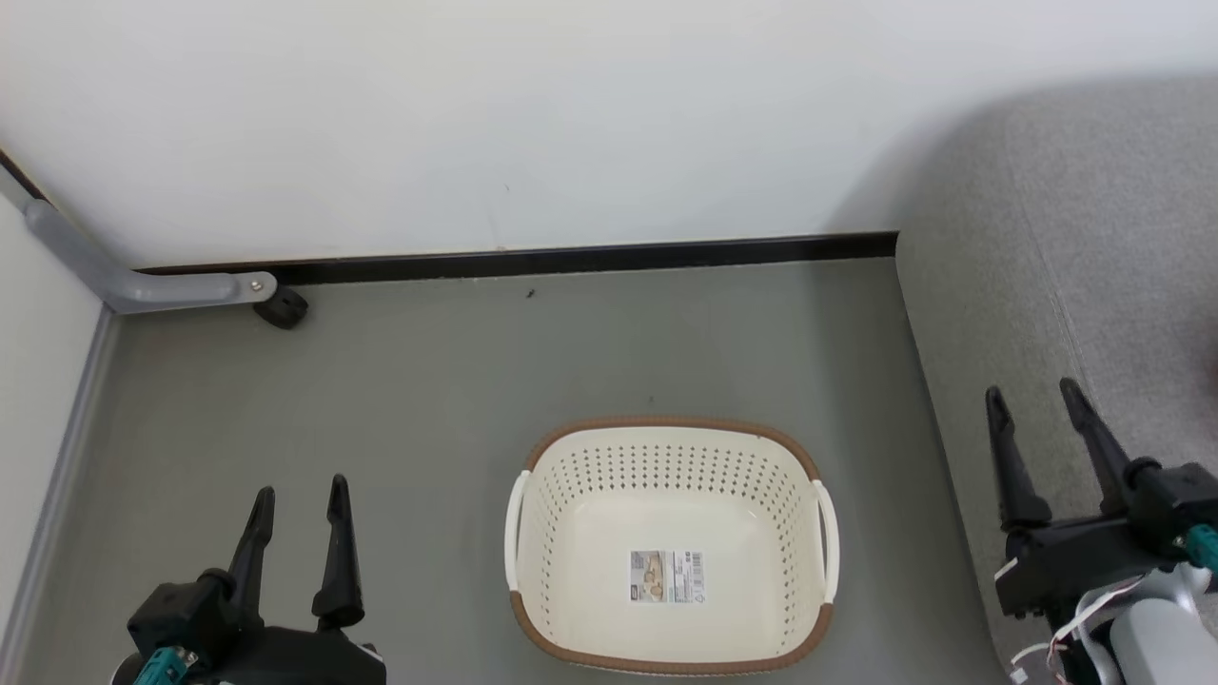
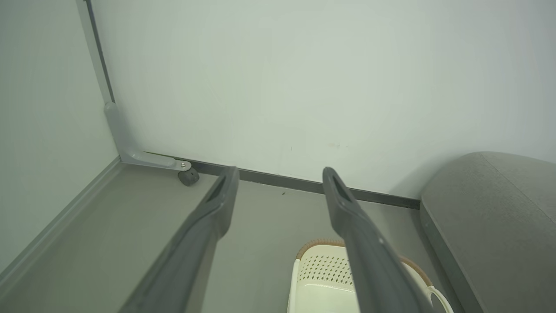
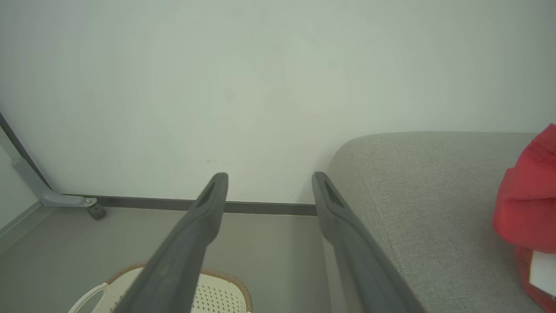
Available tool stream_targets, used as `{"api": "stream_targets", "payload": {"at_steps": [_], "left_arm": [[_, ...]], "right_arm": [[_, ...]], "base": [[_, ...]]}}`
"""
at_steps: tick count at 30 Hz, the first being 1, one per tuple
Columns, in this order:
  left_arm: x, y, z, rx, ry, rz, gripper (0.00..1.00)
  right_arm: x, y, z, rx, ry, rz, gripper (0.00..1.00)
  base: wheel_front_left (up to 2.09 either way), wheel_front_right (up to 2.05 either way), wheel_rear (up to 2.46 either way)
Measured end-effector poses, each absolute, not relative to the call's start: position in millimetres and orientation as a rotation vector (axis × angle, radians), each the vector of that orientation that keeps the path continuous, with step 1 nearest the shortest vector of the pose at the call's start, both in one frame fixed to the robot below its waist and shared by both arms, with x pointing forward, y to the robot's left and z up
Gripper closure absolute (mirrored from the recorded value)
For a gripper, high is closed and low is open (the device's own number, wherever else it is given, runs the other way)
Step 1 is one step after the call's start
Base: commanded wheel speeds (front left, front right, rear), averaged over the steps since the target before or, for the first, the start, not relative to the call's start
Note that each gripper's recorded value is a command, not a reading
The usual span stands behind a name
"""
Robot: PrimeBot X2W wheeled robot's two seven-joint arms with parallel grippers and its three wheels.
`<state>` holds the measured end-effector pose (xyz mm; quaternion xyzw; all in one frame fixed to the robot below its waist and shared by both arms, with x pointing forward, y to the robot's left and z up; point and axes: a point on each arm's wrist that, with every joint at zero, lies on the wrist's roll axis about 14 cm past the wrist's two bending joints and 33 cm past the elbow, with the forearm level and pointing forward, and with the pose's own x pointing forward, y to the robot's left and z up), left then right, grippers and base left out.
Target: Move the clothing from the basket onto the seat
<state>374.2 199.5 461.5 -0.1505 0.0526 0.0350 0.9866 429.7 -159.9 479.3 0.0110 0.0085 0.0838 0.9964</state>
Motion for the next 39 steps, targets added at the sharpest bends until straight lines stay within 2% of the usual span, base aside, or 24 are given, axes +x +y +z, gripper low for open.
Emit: {"api": "stream_targets", "payload": {"at_steps": [11,33,34,39], "left_arm": [[321.1,237.9,456.5,-0.298,0.105,0.19,0.0],[331.4,231.3,457.1,-0.295,0.098,0.145,0.0],[331.7,230.3,456.8,-0.295,0.099,0.139,1.0],[320.8,221.3,434.4,-0.319,0.17,0.146,1.0]], "right_arm": [[406.4,-98.0,488.2,0.07,0.005,0.3,0.0],[393.6,-116.2,479.6,0.068,0.029,0.245,0.0],[393.6,-116.8,479.4,0.069,0.029,0.243,1.0],[379.5,-116.7,451.9,0.073,0.115,0.236,1.0]], "base": [[0.0,0.0,0.0],[0.0,0.0,0.0],[0.0,0.0,0.0],[0.0,0.0,0.0]]}}
